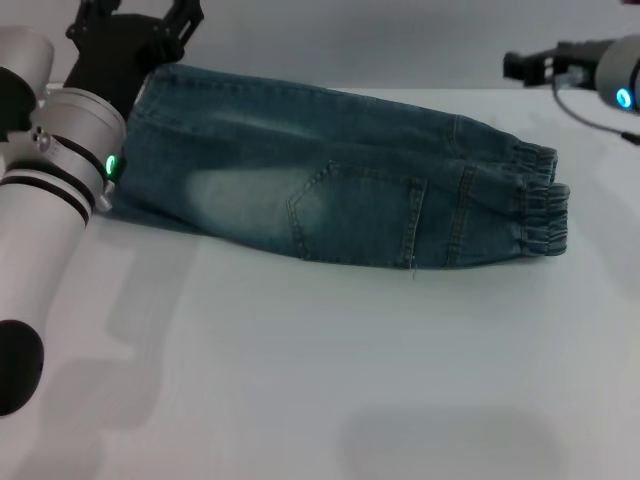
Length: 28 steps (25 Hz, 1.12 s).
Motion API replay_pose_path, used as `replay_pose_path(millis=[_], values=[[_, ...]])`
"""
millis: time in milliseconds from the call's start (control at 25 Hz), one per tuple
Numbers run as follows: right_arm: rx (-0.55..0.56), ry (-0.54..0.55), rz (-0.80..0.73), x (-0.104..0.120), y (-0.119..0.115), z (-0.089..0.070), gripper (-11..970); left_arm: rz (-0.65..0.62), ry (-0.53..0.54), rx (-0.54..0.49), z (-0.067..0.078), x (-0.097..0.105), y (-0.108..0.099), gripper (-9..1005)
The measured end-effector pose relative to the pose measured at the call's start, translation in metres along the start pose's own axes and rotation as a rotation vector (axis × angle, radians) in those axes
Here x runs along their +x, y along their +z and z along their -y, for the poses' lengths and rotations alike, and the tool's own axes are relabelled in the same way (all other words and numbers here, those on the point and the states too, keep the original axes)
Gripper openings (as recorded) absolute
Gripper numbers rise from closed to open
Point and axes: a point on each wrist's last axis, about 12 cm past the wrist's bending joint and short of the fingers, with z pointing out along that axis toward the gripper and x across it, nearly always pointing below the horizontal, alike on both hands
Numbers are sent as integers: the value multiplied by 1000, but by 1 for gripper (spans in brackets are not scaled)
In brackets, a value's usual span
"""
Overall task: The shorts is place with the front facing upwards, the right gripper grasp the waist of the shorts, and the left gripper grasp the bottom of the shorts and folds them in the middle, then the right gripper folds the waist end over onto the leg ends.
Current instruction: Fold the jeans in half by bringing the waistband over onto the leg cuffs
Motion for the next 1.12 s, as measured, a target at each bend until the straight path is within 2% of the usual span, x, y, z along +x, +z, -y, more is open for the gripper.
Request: replay_pose_path(millis=[160, 400, 440, 560, 880, 1120], values=[[-33, 18, -114, 3, -12, -13, 637, -39, -4, 11, 2, 3, 0, 859], [-86, 53, -192, -1, -38, -21, 638, -113, -6, 47, 9, 6, 4, 859], [-90, 52, -195, -2, -42, -21, 638, -183, -7, 72, 11, 1, 10, 859], [-89, 50, -215, -1, -49, -20, 638, -230, 7, 99, 14, -7, 13, 859], [-51, 90, -290, 20, -38, -5, 638, -241, 25, 103, 13, -10, 11, 859], [-44, 104, -305, 27, -32, -1, 638, -244, 26, 100, 12, -9, 11, 859]])
